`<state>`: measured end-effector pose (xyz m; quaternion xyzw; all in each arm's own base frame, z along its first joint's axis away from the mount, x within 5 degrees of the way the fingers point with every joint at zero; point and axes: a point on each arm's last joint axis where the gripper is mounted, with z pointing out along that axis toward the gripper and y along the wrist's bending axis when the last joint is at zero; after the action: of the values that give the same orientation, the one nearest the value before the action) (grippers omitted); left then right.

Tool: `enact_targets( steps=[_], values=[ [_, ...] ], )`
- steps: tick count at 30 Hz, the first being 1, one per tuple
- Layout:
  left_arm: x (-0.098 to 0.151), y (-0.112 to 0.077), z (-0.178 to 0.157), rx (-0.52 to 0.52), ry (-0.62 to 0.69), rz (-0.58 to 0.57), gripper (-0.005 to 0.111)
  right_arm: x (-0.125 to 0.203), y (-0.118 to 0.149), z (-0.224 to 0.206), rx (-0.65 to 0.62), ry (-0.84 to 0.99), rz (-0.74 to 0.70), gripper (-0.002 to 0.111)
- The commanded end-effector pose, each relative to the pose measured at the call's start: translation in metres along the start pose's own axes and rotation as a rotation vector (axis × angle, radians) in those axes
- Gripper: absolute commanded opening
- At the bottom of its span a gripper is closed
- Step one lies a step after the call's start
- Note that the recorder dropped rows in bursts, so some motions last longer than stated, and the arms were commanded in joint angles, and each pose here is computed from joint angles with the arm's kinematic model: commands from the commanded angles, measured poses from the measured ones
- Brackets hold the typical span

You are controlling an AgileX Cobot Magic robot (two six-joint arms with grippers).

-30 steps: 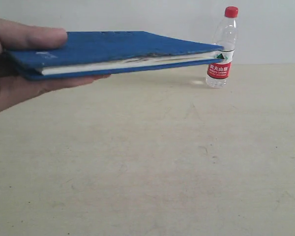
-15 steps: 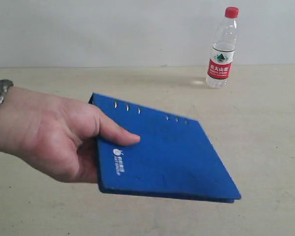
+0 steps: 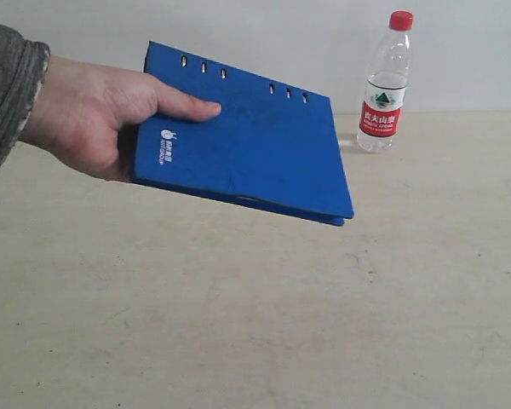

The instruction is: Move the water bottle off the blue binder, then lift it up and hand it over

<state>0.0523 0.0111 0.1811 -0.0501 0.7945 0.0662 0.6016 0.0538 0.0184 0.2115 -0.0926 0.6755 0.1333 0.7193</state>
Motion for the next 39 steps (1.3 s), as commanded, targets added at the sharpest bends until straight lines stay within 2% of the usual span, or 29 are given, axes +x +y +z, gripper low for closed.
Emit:
enact_targets(
  steps=[1, 4, 8, 15, 18, 21, 23, 25, 28, 29, 30, 33, 39],
  values=[
    [0.000, 0.000, 0.000, 0.005, -0.002, 0.002, 0.005, 0.000, -0.001, -0.001, 0.032, 0.000, 0.017, 0.000],
    [0.000, 0.000, 0.000, 0.005, -0.002, 0.002, 0.005, -0.004, 0.000, -0.001, 0.026, -0.006, 0.095, 0.000],
    [0.000, 0.000, 0.000, 0.005, -0.002, 0.002, 0.005, -0.027, 0.001, -0.004, 0.022, -0.078, 0.093, 0.000],
    [0.000, 0.000, 0.000, 0.005, -0.002, 0.002, 0.005, -0.106, 0.008, -0.026, 0.006, -0.311, -0.071, 0.000],
    [0.000, 0.000, 0.000, 0.005, -0.002, 0.002, 0.005, -0.126, 0.014, -0.036, -0.040, -0.360, -0.079, 0.000],
    [0.000, 0.000, 0.000, 0.005, -0.002, 0.002, 0.005, -0.130, 0.013, -0.038, -0.006, -0.360, -0.193, 0.000],
    [0.000, 0.000, 0.000, 0.005, -0.002, 0.002, 0.005, -0.126, 0.010, -0.036, 0.040, -0.321, -0.268, 0.000],
    [0.000, 0.000, 0.000, 0.005, -0.002, 0.002, 0.005, -0.122, 0.007, -0.035, 0.069, -0.291, -0.265, 0.000],
    [0.000, 0.000, 0.000, 0.005, -0.002, 0.002, 0.005, -0.104, 0.002, -0.026, 0.081, -0.293, -0.078, 0.000],
    [0.000, 0.000, 0.000, 0.005, -0.002, 0.002, 0.005, -0.088, 0.001, -0.019, 0.056, -0.283, 0.029, 0.000],
    [0.000, 0.000, 0.000, 0.005, -0.002, 0.002, 0.005, -0.076, 0.001, -0.015, 0.050, -0.256, 0.059, 0.000],
    [0.000, 0.000, 0.000, 0.005, -0.002, 0.002, 0.005, -0.005, -0.005, -0.001, 0.080, -0.024, 0.150, 0.000],
    [0.000, 0.000, 0.000, 0.005, -0.002, 0.002, 0.005, 0.029, -0.012, -0.006, 0.175, 0.313, 0.115, 0.000]
  ],
)
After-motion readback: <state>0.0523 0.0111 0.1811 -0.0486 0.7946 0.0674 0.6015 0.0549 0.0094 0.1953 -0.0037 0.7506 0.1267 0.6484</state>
